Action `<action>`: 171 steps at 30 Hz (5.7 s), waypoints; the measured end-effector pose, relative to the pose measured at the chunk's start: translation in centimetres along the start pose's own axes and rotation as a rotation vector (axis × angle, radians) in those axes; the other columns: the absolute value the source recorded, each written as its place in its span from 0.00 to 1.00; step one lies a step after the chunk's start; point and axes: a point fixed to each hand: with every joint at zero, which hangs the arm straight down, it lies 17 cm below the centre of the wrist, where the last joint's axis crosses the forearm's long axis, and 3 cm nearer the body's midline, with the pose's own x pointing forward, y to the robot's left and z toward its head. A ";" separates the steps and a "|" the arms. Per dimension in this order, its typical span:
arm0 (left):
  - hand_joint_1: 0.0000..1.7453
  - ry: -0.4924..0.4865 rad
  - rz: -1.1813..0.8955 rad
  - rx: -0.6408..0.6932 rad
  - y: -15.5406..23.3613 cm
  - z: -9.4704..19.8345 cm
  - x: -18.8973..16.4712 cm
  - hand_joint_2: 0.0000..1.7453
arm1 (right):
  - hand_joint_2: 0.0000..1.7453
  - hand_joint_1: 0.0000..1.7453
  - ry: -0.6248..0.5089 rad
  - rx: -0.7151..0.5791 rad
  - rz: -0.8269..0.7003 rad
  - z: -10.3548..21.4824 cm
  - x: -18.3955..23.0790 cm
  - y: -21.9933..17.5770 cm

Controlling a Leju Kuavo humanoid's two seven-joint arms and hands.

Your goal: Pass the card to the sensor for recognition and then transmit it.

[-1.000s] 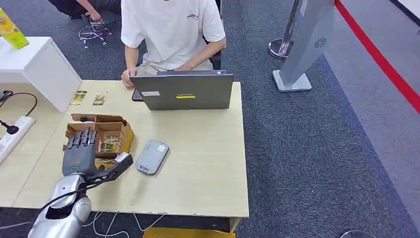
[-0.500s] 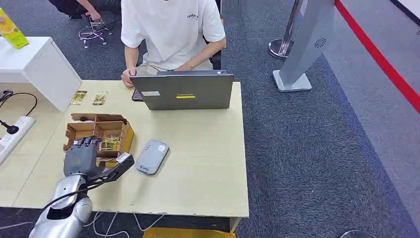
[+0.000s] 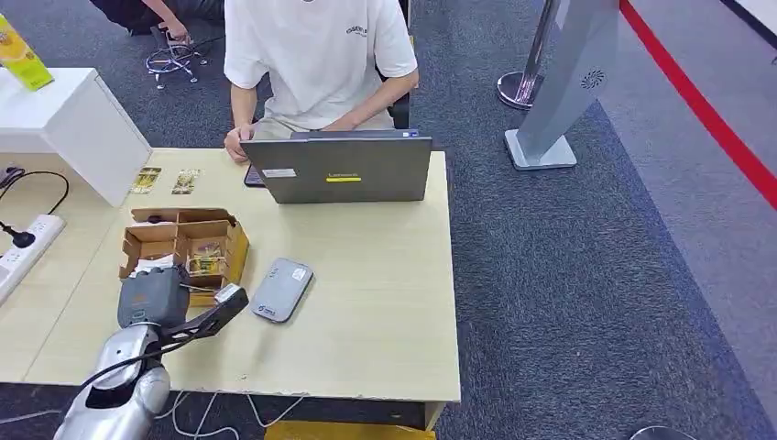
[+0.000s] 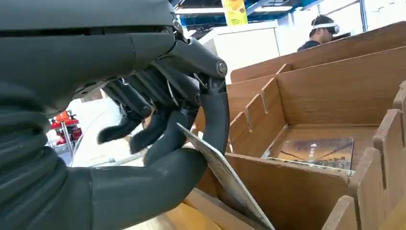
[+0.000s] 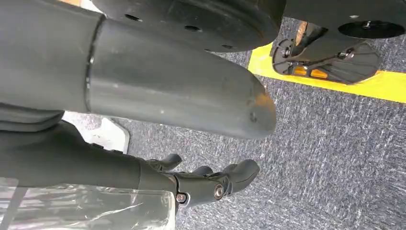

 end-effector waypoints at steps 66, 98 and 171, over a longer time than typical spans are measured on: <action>0.00 0.117 -0.082 0.466 30.0 -14.1 -3.3 1.00 | 0.00 0.00 -0.038 0.013 0.046 0.0 1.2 0.3; 0.00 0.199 -0.083 0.708 34.1 21.1 -36.0 1.00 | 0.00 0.00 0.022 0.004 -0.067 0.3 -1.0 0.6; 0.00 1.362 1.801 -0.611 -35.8 34.0 6.3 0.00 | 0.00 0.00 0.029 -0.037 -0.203 -0.7 -3.1 -3.3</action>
